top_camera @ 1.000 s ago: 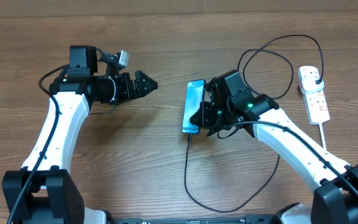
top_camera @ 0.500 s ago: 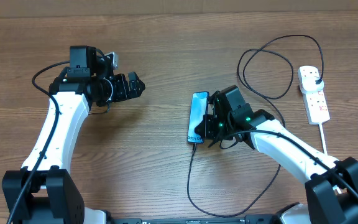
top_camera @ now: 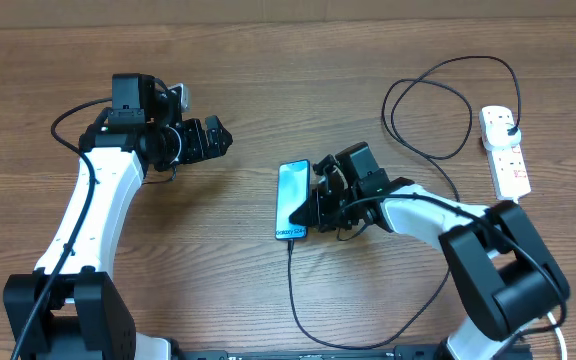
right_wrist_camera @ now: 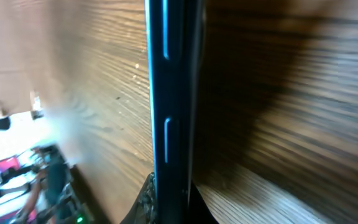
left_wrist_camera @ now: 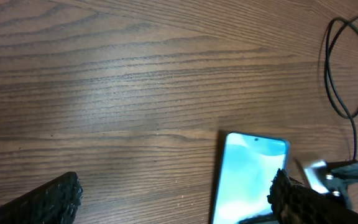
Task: Plug charger to phone and switch on socket
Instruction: 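Release the phone from the left gripper and lower it with right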
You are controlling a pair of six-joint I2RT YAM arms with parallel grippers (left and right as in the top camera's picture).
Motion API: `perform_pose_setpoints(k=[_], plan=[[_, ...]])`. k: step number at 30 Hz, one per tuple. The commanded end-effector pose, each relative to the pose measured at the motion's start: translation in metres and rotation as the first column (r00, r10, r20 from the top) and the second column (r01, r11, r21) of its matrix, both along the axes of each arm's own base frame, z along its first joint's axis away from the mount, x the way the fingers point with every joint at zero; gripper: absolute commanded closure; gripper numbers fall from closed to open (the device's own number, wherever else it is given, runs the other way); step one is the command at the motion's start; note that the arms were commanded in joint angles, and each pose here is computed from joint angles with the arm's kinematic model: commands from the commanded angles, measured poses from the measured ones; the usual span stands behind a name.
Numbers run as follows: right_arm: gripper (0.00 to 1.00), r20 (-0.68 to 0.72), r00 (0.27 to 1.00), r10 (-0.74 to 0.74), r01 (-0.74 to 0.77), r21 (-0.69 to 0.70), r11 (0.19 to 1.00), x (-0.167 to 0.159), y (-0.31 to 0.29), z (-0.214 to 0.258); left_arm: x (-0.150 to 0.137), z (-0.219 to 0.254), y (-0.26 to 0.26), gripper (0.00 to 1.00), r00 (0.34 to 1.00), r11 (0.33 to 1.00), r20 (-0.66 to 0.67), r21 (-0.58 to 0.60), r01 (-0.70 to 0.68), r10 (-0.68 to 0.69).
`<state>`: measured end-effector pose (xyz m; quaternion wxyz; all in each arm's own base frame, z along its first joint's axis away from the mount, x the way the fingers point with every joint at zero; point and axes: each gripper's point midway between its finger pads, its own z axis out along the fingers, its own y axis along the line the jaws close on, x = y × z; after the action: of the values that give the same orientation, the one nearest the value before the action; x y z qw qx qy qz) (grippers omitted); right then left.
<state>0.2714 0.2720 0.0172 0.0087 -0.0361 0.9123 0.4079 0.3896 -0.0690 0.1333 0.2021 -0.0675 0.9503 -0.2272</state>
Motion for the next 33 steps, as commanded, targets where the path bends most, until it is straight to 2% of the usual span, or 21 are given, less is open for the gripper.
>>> perform_pose_setpoints(k=[1, 14, 17, 23, 33], plan=[[0.96, -0.020, 1.000, 0.007, -0.008, -0.028, 1.000, -0.003, -0.003, -0.020, 0.004, 0.010, 0.003, 0.00, 0.999, 1.000, 0.031, 0.009, -0.008, 0.008], [0.95, -0.027, 0.999, 0.025, -0.025, 0.019, 1.000, 0.002, 0.006, -0.051, 0.004, 0.010, 0.003, 0.00, 0.999, 1.000, 0.031, 0.009, -0.008, 0.008], [0.88, -0.019, 1.000, 0.022, -0.022, 0.014, 1.000, 0.004, 0.006, -0.052, 0.004, 0.010, 0.003, 0.00, 0.999, 1.000, 0.031, 0.009, -0.008, 0.008], [0.81, -0.007, 1.000, 0.010, -0.010, -0.008, 1.000, 0.006, 0.003, -0.055, 0.004, 0.010, 0.003, 0.00, 0.999, 1.000, 0.031, 0.009, -0.008, 0.008], [0.61, 0.041, 0.999, -0.032, 0.035, -0.069, 0.997, 0.019, -0.004, -0.062, 0.004, 0.010, 0.003, 0.00, 0.999, 1.000, 0.031, 0.009, -0.008, 0.008]])
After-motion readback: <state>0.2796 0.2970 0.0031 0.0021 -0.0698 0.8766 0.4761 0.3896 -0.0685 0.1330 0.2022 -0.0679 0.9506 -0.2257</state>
